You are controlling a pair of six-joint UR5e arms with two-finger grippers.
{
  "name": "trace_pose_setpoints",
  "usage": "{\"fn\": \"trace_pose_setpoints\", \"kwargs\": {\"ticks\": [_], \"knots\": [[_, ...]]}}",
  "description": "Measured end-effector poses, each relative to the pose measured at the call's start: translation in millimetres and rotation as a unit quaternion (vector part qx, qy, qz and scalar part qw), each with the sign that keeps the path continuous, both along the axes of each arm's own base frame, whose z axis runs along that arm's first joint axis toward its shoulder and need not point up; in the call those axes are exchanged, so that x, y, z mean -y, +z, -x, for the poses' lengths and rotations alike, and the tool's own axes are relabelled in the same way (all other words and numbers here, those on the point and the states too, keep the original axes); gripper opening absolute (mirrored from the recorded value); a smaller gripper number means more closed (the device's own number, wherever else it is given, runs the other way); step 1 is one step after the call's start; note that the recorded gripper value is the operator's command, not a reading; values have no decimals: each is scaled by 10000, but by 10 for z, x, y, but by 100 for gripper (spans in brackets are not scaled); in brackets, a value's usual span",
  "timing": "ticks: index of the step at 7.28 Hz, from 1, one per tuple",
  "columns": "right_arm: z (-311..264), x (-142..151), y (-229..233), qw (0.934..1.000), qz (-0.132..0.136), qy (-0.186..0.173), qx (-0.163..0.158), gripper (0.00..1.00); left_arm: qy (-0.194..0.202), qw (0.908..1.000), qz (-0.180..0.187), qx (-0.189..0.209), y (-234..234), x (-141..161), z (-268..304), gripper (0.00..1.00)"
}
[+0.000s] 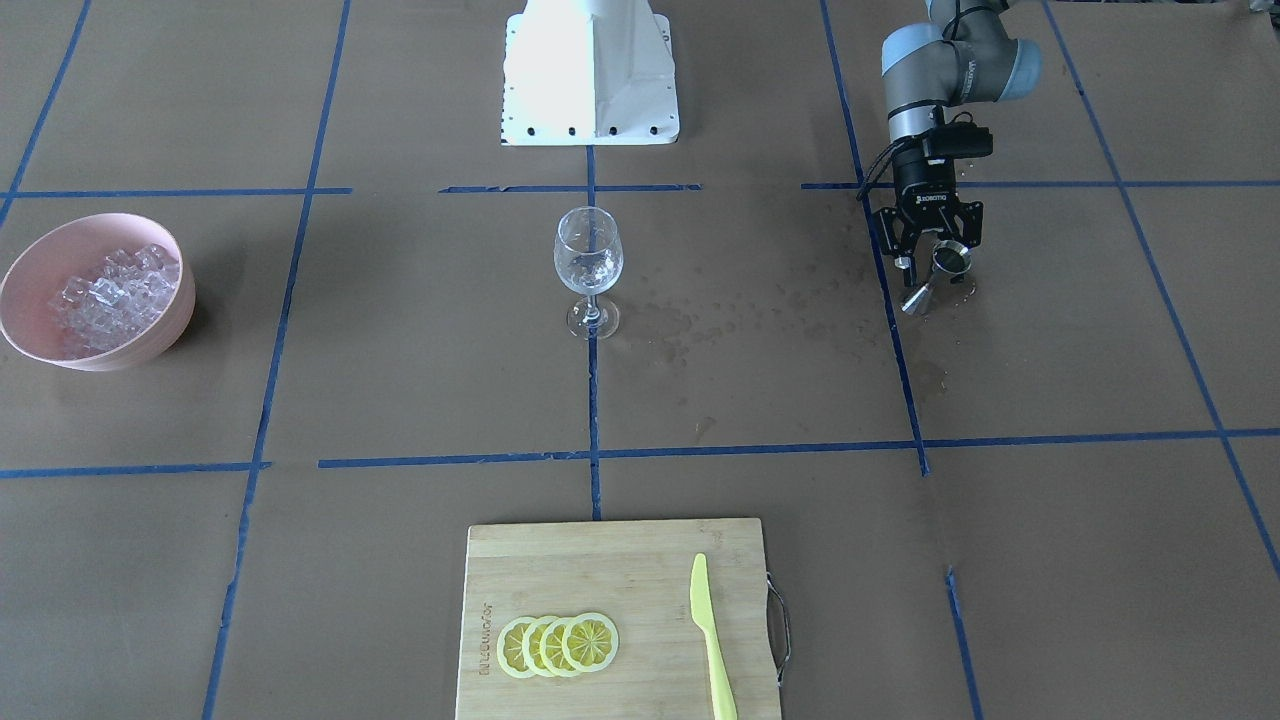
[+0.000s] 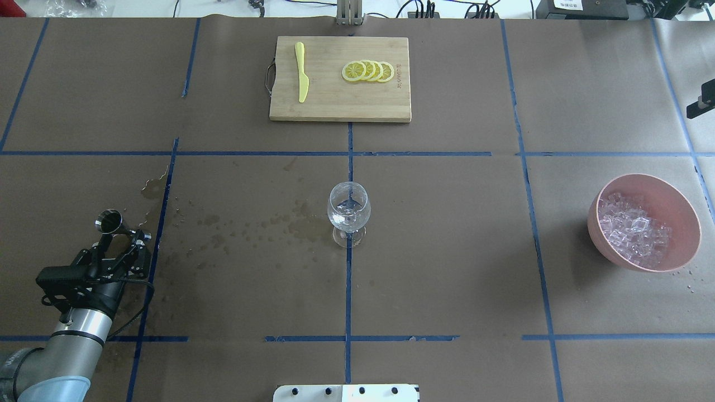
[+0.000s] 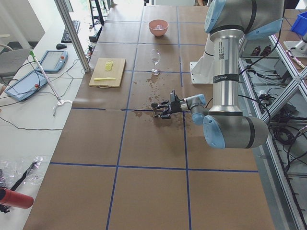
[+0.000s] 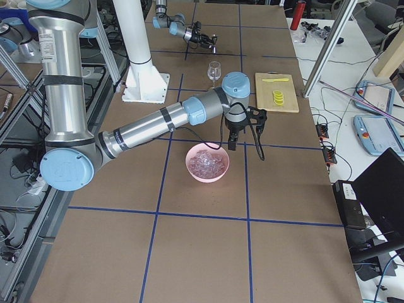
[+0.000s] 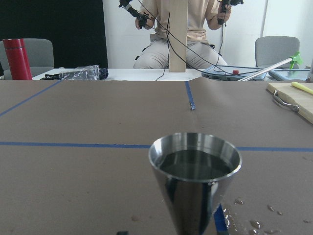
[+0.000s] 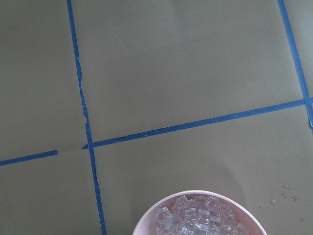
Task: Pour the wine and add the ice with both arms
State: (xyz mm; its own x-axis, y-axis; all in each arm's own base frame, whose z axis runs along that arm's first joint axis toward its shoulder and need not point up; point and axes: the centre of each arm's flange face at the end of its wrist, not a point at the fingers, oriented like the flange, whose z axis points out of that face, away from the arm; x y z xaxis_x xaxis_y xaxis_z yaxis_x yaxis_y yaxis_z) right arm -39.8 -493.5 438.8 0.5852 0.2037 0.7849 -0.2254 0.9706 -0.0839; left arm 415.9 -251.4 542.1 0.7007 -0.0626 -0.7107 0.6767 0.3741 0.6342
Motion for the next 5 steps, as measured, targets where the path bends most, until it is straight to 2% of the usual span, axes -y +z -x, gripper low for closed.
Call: {"fn": "trace_pose_setpoints", "kwargs": {"ticks": [5], "knots": [[-1,-8,13,10000,9,0,-1,100,-1,10000,-1,-12,8,9,-128,64]]}}
